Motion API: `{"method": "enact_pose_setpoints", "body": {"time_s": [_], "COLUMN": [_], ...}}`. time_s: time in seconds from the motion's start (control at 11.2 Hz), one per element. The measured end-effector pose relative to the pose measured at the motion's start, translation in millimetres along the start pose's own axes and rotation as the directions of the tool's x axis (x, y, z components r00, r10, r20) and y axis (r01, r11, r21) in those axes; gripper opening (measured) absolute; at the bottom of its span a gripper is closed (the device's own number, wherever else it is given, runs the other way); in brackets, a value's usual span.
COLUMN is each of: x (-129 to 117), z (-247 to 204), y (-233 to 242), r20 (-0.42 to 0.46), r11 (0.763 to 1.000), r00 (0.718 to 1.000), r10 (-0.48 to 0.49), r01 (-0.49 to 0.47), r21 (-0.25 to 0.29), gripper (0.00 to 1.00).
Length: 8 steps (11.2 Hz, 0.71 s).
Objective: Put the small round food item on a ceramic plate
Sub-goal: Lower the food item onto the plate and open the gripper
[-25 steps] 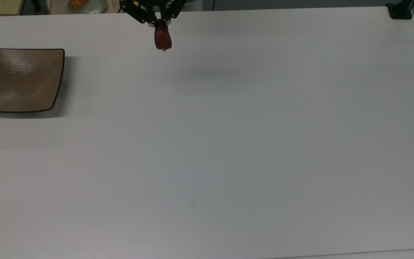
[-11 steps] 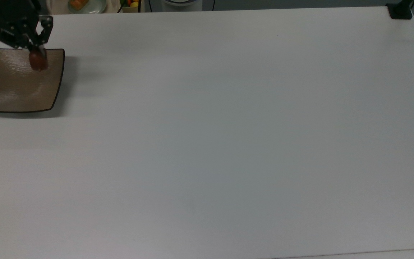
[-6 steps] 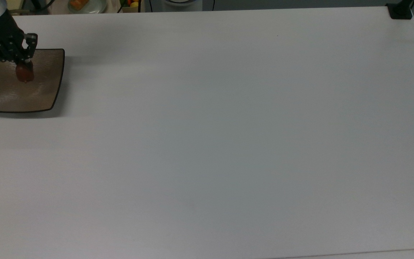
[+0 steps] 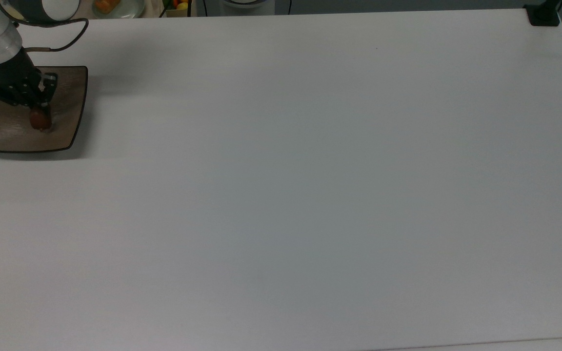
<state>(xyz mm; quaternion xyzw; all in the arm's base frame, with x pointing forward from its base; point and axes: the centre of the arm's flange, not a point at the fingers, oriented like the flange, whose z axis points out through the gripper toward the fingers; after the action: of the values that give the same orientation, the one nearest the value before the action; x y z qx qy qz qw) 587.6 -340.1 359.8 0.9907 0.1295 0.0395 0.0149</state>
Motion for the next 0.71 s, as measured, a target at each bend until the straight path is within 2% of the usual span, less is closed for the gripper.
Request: {"method": "enact_pose_setpoints", "body": {"time_s": [0.18,0.27,0.53,0.71], "x": [-5.8,-7.1,-8.0,-8.2], "z": [8.8,13.4,20.1,20.4], "y": [3.7,4.3,4.1,4.2], "r20": [0.013,0.019,0.027,0.027], "r11": [1.000,1.000,1.000,1.000], "r00": [1.000,1.000,1.000,1.000], "r10": [0.009,0.011,0.011,0.012], "r01": [-0.009,-0.011,-0.012,-0.012], "r21": [0.007,0.011,0.018,0.018], "gripper": [0.10,0.14,0.56,0.87]}}
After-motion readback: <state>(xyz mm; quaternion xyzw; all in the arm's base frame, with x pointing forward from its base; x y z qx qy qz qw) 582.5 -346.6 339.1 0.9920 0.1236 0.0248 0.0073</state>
